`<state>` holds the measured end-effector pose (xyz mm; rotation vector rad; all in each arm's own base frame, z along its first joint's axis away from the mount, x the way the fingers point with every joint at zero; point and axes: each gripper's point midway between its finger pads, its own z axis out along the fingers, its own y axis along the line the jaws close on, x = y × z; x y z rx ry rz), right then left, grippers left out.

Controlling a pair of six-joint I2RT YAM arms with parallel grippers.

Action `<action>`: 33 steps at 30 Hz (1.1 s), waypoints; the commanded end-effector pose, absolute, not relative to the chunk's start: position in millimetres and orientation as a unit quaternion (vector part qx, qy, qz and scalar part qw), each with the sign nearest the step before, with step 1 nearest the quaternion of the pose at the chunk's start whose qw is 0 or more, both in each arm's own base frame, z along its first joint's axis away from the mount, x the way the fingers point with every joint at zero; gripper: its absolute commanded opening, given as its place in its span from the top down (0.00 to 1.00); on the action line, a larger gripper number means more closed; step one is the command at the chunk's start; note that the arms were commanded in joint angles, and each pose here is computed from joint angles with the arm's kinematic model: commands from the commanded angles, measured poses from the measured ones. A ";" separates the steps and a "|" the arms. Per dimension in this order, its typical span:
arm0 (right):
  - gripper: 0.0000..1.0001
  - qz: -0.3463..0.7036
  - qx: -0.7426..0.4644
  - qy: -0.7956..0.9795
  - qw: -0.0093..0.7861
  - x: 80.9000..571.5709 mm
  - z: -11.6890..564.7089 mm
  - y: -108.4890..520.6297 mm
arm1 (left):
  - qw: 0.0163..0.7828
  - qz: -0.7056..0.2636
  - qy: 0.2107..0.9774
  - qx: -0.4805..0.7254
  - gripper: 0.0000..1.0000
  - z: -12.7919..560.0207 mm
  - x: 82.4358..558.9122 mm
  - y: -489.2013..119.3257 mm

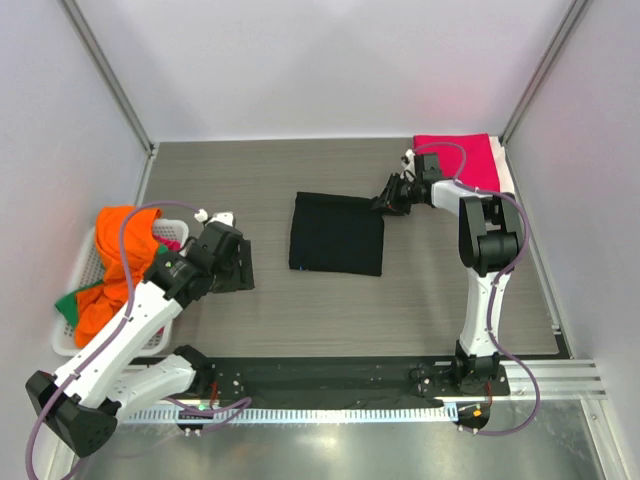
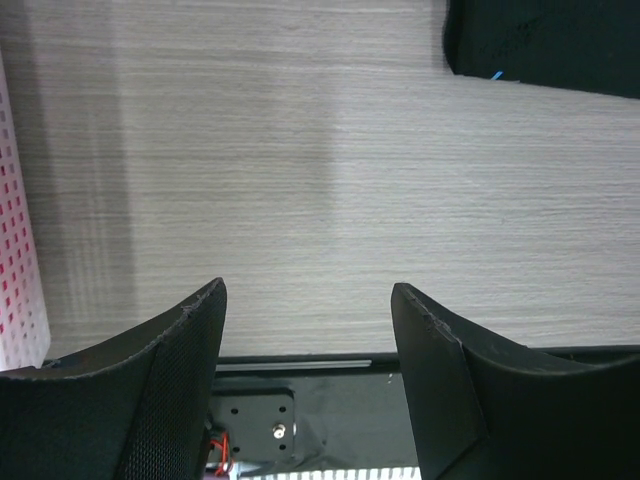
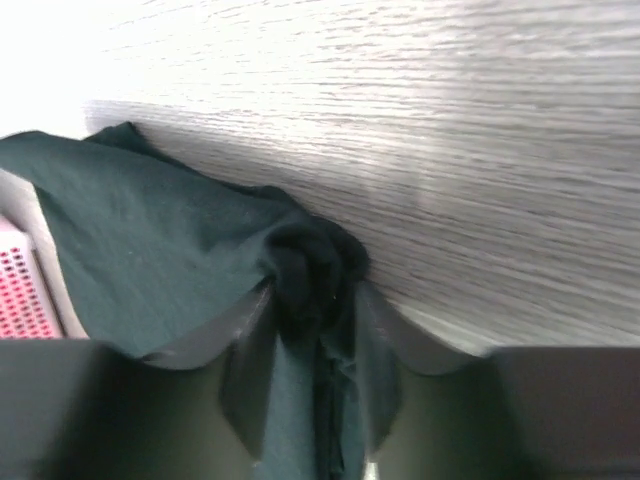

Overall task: Fold and stack the t-shirts
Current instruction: Neatly place the folded tshirt to the corner

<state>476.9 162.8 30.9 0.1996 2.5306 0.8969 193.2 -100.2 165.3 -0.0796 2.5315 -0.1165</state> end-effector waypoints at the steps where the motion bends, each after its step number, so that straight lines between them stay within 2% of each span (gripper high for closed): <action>1: 0.71 0.357 0.077 0.907 0.210 467.1 15.6 174.1 | 0.335 -0.061 0.940 -0.030 0.32 172.0 204.0 -104.6; 3: 0.83 0.363 0.077 0.904 0.214 467.9 17.2 174.9 | 0.343 -0.063 0.937 -0.031 0.32 172.6 205.2 -104.5; 4: 0.98 0.364 0.075 0.902 0.218 468.6 21.6 175.2 | 0.346 -0.061 0.936 -0.034 0.33 173.0 205.3 -102.7; 7: 0.99 0.355 0.061 0.902 0.238 475.2 42.4 171.1 | 0.361 -0.070 0.929 -0.039 0.33 178.7 203.6 -100.7; 18: 0.99 0.179 0.015 0.934 0.309 484.5 139.6 107.0 | 0.399 -0.080 0.912 -0.052 0.35 192.2 204.0 -94.3; 28: 0.99 0.118 -0.005 0.904 0.410 504.8 256.9 70.4 | 0.404 -0.084 0.909 -0.052 0.37 194.0 203.9 -94.4; 33: 0.99 0.074 -0.012 0.895 0.440 508.5 292.9 47.2 | 0.402 -0.086 0.910 -0.049 0.37 192.8 204.2 -95.8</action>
